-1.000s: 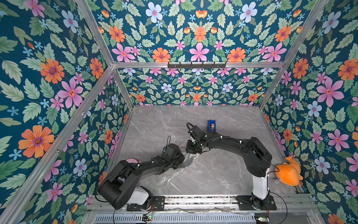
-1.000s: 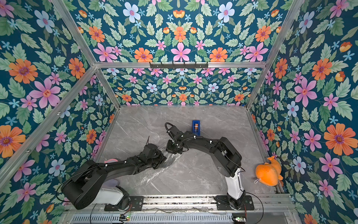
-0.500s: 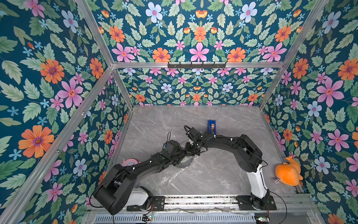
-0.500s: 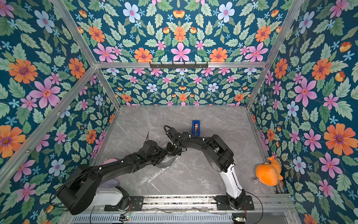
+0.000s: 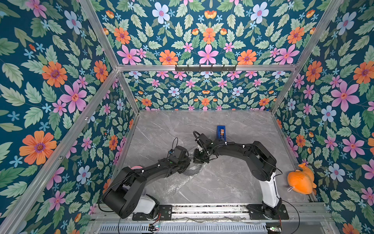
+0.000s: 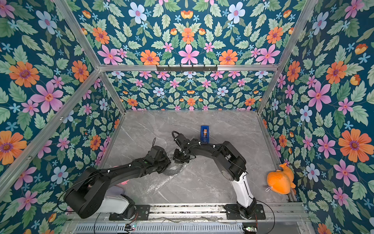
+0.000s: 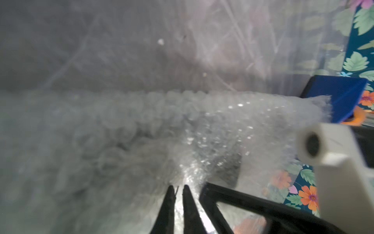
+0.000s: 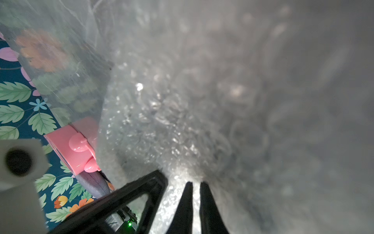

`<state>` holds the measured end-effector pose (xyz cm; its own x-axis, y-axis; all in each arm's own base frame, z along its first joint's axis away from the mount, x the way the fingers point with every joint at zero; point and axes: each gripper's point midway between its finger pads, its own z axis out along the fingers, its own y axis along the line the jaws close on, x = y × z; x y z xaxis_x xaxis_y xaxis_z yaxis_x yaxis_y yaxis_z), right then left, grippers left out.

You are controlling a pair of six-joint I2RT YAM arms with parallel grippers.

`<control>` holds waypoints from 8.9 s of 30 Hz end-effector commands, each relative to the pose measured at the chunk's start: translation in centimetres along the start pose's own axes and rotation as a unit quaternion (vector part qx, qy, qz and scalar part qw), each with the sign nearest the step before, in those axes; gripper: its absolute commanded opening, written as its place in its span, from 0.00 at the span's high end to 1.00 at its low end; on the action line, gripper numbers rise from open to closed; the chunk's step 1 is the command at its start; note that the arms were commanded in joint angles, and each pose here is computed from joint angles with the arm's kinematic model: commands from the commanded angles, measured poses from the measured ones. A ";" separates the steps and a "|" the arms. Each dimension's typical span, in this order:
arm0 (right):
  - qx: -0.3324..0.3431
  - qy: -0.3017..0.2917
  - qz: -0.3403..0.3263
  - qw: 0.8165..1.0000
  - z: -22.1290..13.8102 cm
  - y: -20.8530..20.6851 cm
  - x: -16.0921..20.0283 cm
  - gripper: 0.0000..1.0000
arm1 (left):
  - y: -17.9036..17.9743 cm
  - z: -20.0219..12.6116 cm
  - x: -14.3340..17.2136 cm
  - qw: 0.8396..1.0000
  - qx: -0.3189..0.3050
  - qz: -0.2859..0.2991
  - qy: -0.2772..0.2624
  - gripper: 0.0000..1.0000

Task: Wrap dinner plates in bubble wrap
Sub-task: Wrap the plate in the bubble wrap.

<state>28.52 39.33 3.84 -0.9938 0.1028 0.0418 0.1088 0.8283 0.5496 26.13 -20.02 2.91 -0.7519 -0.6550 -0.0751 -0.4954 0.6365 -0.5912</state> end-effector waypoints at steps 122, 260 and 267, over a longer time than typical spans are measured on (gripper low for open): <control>0.000 0.060 0.014 0.998 4.1 1.1 5.3 1.00 | -1.3 -4.5 -2.0 0.996 0.073 -0.034 -0.031 0.91; 0.063 0.039 -0.026 0.997 -3.2 -2.0 17.6 1.00 | 4.6 -0.1 -0.8 1.000 0.019 0.006 0.022 1.00; 0.016 -0.004 -0.069 0.997 -7.9 2.6 12.2 1.00 | 4.6 0.2 -0.8 0.999 0.017 0.017 0.023 1.00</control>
<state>15.02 39.51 12.07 -0.9998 0.0173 0.0033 0.0162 0.8272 0.5617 25.93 -17.97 2.02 -0.7870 -0.6136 -0.0639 -0.4052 0.5922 -0.6965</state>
